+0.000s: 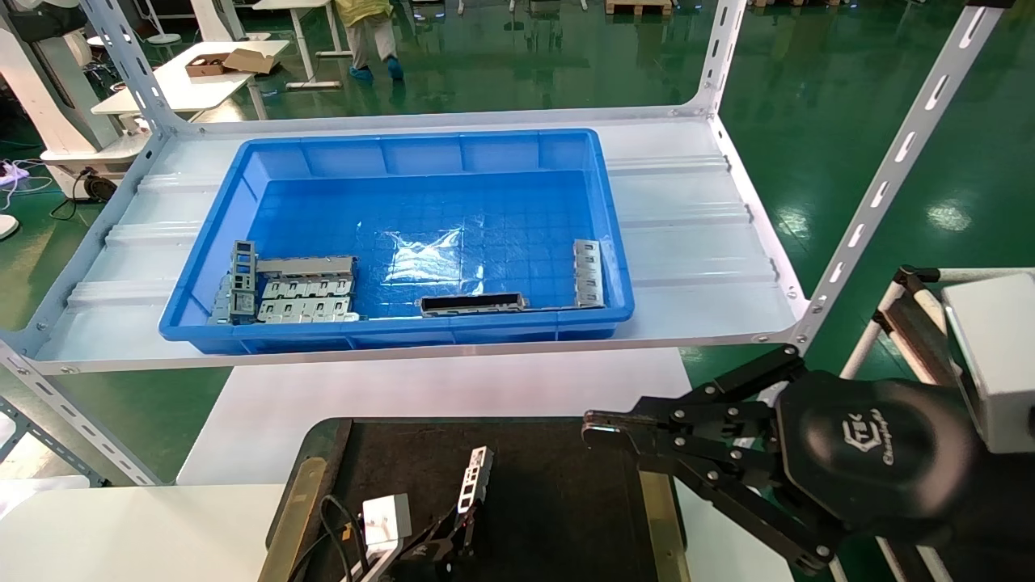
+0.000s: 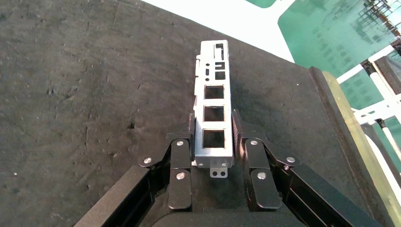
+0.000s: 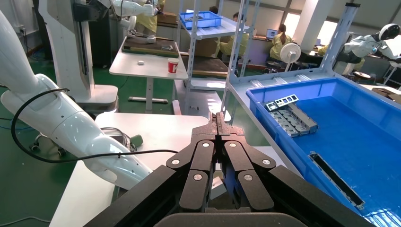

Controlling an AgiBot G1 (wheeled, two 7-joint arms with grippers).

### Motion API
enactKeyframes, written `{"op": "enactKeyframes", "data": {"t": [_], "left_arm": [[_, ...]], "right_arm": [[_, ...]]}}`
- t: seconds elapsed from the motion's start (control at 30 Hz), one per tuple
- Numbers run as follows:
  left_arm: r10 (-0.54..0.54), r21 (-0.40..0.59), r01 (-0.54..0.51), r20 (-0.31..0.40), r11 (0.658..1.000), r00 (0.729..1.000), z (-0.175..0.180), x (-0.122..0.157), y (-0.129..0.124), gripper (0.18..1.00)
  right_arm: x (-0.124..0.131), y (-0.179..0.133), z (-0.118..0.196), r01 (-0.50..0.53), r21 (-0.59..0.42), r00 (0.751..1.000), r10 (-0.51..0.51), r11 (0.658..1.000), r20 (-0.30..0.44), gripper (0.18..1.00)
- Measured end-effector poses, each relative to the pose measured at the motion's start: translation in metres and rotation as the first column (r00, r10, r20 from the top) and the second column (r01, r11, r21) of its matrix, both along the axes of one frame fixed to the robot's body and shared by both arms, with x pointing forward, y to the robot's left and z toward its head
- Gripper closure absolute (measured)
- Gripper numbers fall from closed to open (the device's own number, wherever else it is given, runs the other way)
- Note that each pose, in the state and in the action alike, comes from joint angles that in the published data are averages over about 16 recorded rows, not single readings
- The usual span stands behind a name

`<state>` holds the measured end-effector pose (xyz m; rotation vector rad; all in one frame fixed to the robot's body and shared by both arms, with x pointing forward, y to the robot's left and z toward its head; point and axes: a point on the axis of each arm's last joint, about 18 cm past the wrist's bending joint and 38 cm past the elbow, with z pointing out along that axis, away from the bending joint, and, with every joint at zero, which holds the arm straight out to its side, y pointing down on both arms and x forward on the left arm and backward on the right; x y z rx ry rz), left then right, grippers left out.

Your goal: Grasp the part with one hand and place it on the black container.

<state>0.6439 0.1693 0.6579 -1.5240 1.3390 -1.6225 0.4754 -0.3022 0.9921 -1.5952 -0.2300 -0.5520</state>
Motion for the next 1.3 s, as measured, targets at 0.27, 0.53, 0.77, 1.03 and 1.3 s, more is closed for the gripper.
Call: {"op": "enactKeyframes", "data": {"t": [0.27, 0.53, 0.77, 1.03, 1.3], "left_arm": [[0.009, -0.013, -0.009, -0.012, 1.000, 1.000, -0.001, 0.000, -0.003, 0.831], [0.007, -0.002, -0.007, 0.000, 1.000, 1.000, 0.007, 0.003, -0.005, 0.761], [-0.037, 0.048, 0.036, 0.030, 0.998, 0.999, 0.025, 0.005, 0.002, 0.648], [-0.165, 0.140, 0.156, 0.049, 0.978, 0.985, 0.056, 0.001, 0.026, 0.478], [-0.322, 0.249, 0.303, 0.037, 0.920, 0.946, 0.093, -0.016, 0.057, 0.332]], "right_arm": [[0.000, 0.000, 0.000, 0.000, 0.000, 1.000, 0.000, 1.000, 0.000, 0.954], [0.000, 0.000, 0.000, 0.000, 0.000, 1.000, 0.000, 1.000, 0.000, 0.872], [0.000, 0.000, 0.000, 0.000, 0.000, 1.000, 0.000, 1.000, 0.000, 0.755], [0.000, 0.000, 0.000, 0.000, 0.000, 1.000, 0.000, 1.000, 0.000, 0.564], [0.000, 0.000, 0.000, 0.000, 0.000, 1.000, 0.000, 1.000, 0.000, 0.379]]}}
